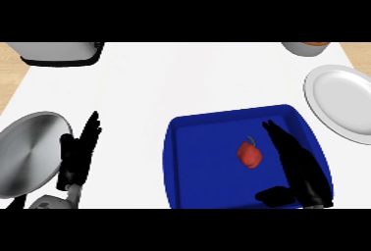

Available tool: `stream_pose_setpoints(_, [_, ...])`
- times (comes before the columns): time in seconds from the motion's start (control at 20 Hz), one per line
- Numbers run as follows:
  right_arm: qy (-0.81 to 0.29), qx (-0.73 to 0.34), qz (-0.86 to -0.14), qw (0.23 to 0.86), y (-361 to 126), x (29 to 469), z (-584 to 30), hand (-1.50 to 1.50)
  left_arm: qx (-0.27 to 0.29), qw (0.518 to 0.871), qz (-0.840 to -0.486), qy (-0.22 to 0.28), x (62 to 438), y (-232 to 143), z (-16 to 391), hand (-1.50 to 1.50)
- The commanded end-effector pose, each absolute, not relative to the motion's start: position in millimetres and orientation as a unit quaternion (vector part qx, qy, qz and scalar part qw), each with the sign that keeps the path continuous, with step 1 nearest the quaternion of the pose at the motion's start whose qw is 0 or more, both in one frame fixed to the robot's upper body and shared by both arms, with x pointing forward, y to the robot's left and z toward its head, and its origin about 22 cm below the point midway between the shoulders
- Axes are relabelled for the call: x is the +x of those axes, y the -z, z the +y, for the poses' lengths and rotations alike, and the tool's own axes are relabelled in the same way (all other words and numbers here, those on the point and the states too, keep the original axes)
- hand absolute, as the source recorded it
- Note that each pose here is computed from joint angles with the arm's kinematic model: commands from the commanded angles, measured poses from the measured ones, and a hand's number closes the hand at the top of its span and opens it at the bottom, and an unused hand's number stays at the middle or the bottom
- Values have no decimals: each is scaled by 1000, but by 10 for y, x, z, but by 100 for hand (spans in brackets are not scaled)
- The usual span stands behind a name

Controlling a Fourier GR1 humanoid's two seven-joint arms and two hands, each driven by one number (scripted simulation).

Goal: Pick the bell pepper from the tray and place it in the plate

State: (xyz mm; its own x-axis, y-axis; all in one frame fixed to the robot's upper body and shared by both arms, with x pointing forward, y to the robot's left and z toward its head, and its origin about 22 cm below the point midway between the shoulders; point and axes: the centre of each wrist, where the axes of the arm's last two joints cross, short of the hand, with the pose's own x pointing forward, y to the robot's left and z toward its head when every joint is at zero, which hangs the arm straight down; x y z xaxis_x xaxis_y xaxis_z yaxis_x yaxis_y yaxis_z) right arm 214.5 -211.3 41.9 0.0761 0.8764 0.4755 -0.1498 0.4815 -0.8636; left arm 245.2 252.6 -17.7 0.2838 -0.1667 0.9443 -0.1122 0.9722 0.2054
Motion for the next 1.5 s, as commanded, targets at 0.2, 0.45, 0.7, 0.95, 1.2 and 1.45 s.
stream_pose_setpoints(0.2, [-408, -318, -523, 678, -270, 2338, -1945, -150, 122, 791, -599, 20, 2480, 201, 2468, 0])
stream_pose_setpoints(0.45, [-414, -314, -525, 675, -231, 2363, -2318, -150, 126, 791, -599, 17, 2465, 185, 2481, 0])
stream_pose_setpoints(0.7, [-420, -305, -517, 680, -346, 2462, -1930, -150, 111, 800, -590, 10, 2512, 119, 2455, 0])
stream_pose_setpoints(0.95, [-416, -306, -517, 683, -22, 2380, -1953, -150, 112, 794, -597, 16, 2569, 153, 2566, 0])
stream_pose_setpoints(1.2, [-421, -303, -506, 689, -29, 2555, -2031, -150, 119, 787, -605, 20, 2489, -41, 2401, 0])
stream_pose_setpoints(1.45, [-452, -323, -524, 646, 69, 2625, -2010, 150, 110, 788, -606, 23, 2439, 142, 2497, 0])
